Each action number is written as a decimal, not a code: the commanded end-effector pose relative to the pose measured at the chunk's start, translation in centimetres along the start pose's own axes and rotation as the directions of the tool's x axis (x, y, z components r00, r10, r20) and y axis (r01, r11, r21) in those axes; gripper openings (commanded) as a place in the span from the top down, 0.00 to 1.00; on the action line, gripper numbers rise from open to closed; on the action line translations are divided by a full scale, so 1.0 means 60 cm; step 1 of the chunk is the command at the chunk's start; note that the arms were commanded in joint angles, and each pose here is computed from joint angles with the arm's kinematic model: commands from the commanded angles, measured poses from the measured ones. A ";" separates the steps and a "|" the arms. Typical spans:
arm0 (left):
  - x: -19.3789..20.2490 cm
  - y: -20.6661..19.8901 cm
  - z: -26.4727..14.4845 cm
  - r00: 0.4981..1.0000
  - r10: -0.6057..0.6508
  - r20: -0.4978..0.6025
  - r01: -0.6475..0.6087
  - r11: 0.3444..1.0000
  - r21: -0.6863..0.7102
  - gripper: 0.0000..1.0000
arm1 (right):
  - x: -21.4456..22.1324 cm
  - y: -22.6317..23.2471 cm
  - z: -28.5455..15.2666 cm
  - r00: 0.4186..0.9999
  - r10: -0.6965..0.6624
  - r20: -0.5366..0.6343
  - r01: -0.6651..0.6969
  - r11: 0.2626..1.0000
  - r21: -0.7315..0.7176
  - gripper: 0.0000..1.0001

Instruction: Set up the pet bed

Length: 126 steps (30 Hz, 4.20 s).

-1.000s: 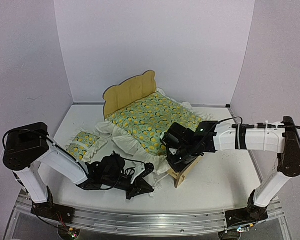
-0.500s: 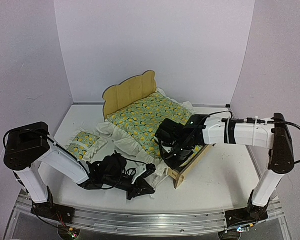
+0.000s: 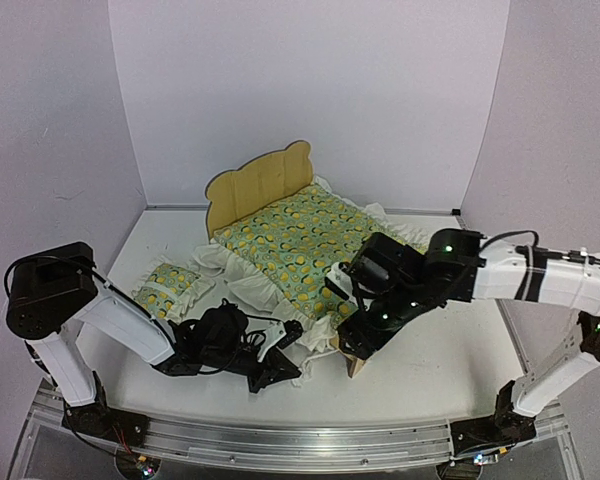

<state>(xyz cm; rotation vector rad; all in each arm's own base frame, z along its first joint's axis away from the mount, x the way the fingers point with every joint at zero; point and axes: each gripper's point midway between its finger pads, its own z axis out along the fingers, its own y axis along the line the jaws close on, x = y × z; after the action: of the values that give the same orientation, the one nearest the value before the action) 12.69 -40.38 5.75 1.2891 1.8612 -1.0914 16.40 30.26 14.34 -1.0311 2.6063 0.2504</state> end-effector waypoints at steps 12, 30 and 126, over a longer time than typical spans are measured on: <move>-0.037 0.048 -0.005 0.999 0.050 0.000 -0.050 0.991 -0.123 1.00 | -0.033 0.140 0.132 0.944 -0.023 0.329 0.057 0.994 -0.095 0.44; -0.025 0.073 0.000 0.999 0.024 -0.036 -0.030 0.985 -0.171 1.00 | -0.014 0.048 0.233 0.922 0.087 0.378 -0.173 0.965 0.198 0.44; -0.163 -0.036 0.027 0.960 0.062 0.272 -0.050 0.997 -0.051 1.00 | -0.067 0.020 0.118 0.841 0.093 0.532 0.028 0.976 -0.216 1.00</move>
<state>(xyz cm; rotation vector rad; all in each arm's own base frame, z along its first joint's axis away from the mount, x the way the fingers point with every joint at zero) 14.73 -46.29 10.64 1.0856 1.7487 -1.0747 19.90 34.63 9.08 -0.7926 2.1719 0.6686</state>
